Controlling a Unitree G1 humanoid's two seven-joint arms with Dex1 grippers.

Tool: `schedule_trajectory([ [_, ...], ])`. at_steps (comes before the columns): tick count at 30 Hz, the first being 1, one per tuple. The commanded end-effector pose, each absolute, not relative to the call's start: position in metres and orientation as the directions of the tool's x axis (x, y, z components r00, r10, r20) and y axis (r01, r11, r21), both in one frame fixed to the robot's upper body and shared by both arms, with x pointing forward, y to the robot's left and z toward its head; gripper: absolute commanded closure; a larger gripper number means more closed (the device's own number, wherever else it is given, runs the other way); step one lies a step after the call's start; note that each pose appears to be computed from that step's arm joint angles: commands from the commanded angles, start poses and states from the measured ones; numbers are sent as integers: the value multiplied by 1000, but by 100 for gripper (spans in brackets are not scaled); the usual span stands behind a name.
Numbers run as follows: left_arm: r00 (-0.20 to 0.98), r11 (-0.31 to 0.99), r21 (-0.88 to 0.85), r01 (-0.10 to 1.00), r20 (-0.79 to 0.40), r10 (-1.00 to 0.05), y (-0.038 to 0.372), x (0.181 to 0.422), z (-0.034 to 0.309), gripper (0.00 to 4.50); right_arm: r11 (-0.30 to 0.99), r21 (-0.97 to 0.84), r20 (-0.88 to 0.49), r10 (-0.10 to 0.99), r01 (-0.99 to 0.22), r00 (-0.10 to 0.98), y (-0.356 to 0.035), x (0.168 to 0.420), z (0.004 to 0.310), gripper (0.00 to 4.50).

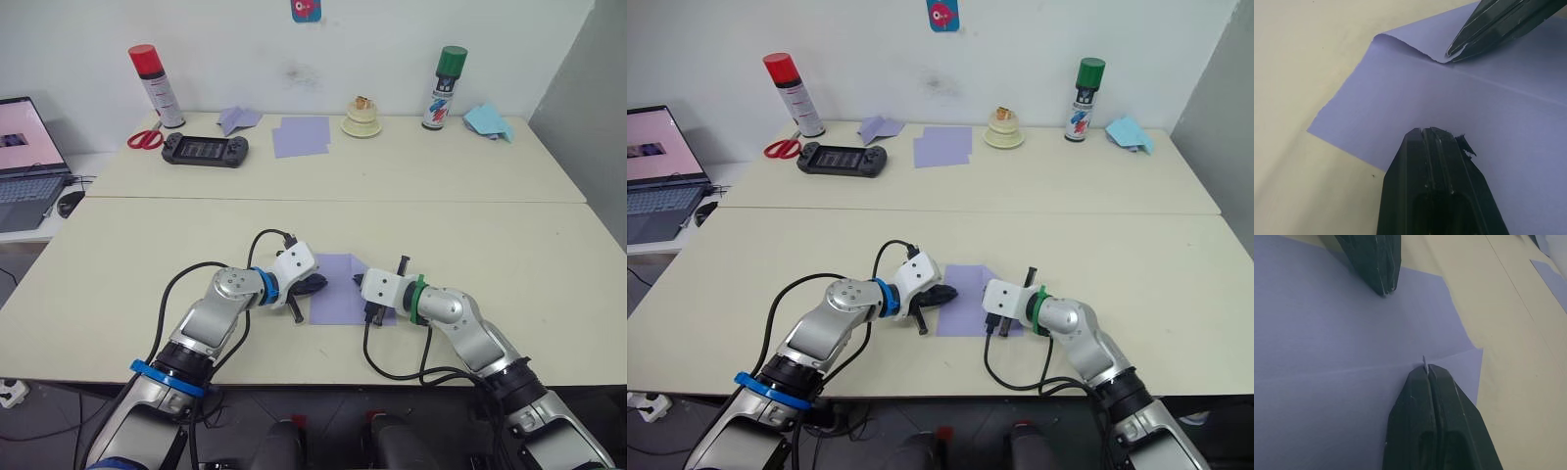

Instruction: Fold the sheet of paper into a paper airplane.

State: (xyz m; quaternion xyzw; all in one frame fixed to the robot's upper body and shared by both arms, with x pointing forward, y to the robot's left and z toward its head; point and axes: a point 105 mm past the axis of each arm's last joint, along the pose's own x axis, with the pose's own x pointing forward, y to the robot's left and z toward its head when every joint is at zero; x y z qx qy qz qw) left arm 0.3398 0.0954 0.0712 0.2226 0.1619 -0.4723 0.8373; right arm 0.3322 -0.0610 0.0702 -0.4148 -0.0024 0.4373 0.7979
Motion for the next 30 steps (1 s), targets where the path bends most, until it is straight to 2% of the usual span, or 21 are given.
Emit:
schedule_trajectory([
  [1, 489, 487, 180, 854, -596, -637, 115, 332, 39, 450, 226, -653, -396, 712, -723, 580, -57, 323, 62, 448],
  [30, 478, 482, 170, 860, -600, -641, 113, 329, 38, 450, 247, -667, -394, 683, -702, 615, -67, 331, 64, 448],
])
